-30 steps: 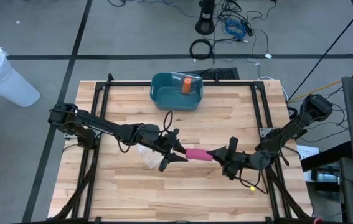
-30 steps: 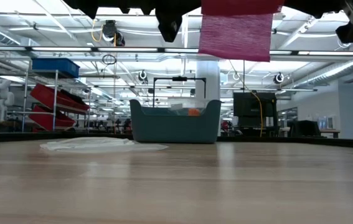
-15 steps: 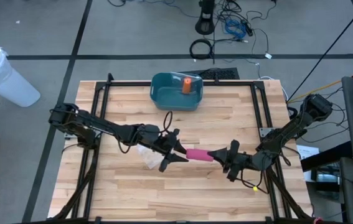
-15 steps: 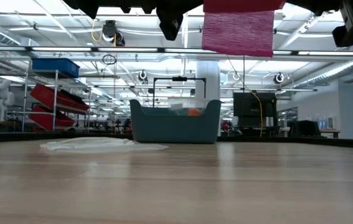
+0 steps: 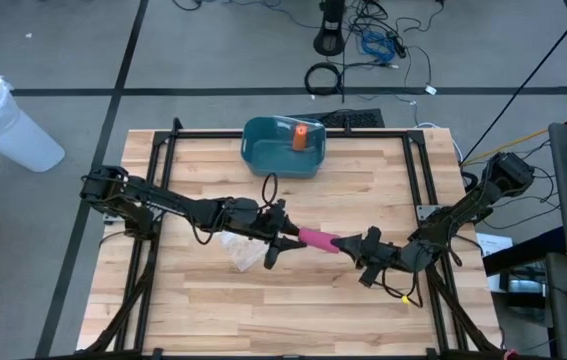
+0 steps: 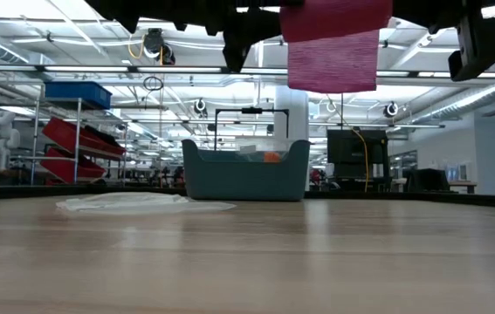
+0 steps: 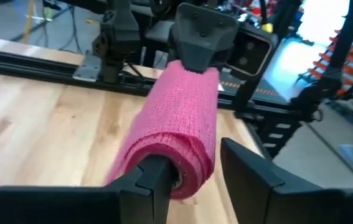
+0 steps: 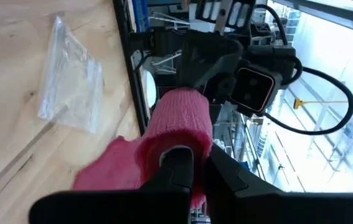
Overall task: Roll bandage
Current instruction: Roll the pink bandage
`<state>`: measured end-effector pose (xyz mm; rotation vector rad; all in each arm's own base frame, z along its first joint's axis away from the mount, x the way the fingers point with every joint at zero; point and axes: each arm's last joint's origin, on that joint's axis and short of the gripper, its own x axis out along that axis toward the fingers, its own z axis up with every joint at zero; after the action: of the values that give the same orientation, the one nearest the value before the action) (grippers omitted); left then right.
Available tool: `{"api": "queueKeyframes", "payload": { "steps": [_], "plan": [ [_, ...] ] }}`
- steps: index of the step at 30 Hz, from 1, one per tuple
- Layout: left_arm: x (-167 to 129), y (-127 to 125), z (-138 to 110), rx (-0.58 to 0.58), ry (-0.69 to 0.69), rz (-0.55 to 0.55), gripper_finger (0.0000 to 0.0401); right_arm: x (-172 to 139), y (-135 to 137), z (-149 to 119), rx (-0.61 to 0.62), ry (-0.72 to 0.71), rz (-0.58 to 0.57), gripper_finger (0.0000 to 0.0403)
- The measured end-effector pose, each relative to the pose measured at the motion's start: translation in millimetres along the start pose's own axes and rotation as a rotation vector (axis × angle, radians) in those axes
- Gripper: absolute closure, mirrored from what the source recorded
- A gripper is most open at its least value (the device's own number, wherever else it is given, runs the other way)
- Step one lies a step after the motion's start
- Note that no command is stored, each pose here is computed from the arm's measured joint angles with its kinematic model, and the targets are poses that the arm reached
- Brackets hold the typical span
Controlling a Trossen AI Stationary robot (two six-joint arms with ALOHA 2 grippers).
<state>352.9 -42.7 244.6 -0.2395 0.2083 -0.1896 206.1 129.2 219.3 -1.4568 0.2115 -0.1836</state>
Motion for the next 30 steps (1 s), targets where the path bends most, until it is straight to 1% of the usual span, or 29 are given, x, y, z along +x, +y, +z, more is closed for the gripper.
{"api": "queueKeyframes", "payload": {
  "steps": [3,6,9,12,16,18,20,23,27,30],
  "plan": [
    [0.2,0.9,-0.7,0.047,0.003,0.020,0.0278,0.1,-1.6,0.1,0.039,-0.002,-0.011,0.0395],
    [0.2,0.4,-0.7,0.091,0.003,0.017,0.0307,0.2,-3.7,0.4,0.093,-0.013,-0.024,0.0389],
    [0.2,-0.6,-0.7,0.101,0.006,-0.009,0.0344,0.3,-3.8,0.5,0.096,-0.022,-0.023,0.0371],
    [0.2,-1.4,-0.9,0.113,0.010,-0.031,0.0371,0.5,-3.8,0.4,0.097,-0.023,-0.023,0.0346],
    [0.5,-3.7,-1.5,0.123,0.011,-0.038,0.0380,0.5,-3.9,0.3,0.143,-0.021,-0.024,0.0320],
    [0.5,-3.6,-1.3,0.134,0.009,-0.034,0.0376,0.5,-4.1,-0.5,0.231,0.006,-0.030,0.0311],
    [0.6,-3.9,-1.1,0.161,0.006,-0.024,0.0374,-1.0,-3.9,-1.1,0.357,0.062,-0.045,0.0305],
    [1.2,-4.9,-0.2,0.226,-0.004,0.002,0.0373,-4.7,-3.9,-0.8,0.518,0.137,-0.080,0.0301],
    [1.5,-7.4,-1.0,0.306,-0.006,0.039,0.0373,-11.8,-3.5,4.4,0.629,0.131,-0.089,0.0301],
    [1.6,-8.7,-1.3,0.335,-0.006,0.048,0.0373,-17.9,-4.4,7.3,0.784,0.124,-0.101,0.0302]
  ]
}}
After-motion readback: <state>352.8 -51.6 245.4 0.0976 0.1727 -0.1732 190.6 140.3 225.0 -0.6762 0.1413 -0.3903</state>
